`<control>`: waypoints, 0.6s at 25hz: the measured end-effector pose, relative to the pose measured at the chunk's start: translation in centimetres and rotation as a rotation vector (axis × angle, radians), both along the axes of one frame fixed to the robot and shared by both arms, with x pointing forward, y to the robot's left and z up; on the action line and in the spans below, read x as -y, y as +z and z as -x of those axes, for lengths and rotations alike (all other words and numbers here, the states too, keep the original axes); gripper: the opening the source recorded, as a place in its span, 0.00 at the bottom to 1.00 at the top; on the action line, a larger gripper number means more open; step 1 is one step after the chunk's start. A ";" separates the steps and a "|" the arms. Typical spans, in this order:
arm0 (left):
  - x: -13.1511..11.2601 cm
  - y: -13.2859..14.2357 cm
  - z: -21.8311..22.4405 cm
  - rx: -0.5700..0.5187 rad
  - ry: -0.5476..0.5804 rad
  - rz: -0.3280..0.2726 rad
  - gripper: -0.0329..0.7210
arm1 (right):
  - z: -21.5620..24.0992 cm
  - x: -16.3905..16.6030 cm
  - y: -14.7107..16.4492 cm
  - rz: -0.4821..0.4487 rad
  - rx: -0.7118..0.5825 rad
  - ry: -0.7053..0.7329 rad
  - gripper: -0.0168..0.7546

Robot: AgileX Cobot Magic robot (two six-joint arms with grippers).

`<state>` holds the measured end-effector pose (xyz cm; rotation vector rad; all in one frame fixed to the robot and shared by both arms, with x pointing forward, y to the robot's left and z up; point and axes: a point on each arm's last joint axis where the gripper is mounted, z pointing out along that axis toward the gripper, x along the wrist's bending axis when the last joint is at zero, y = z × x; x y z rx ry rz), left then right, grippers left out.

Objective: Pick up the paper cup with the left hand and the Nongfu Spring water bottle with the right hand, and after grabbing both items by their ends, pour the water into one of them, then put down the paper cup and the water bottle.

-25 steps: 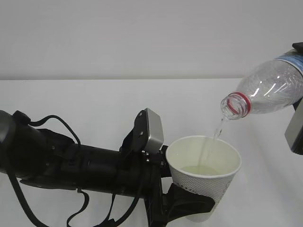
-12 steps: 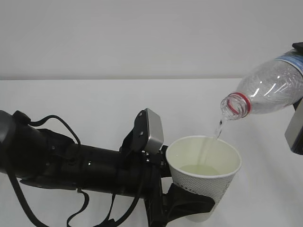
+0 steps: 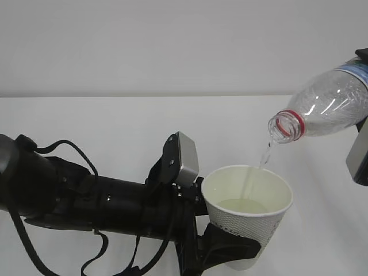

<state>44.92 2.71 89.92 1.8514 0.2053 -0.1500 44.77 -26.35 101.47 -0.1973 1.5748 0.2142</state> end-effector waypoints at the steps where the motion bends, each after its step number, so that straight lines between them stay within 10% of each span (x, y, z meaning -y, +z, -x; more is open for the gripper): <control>1: 0.0 0.0 0.0 0.000 0.000 0.000 0.73 | 0.0 0.0 0.0 0.000 0.000 0.000 0.67; 15: 0.0 0.0 0.0 0.000 0.001 -0.001 0.73 | 0.0 -0.1 0.0 0.011 0.003 0.010 0.67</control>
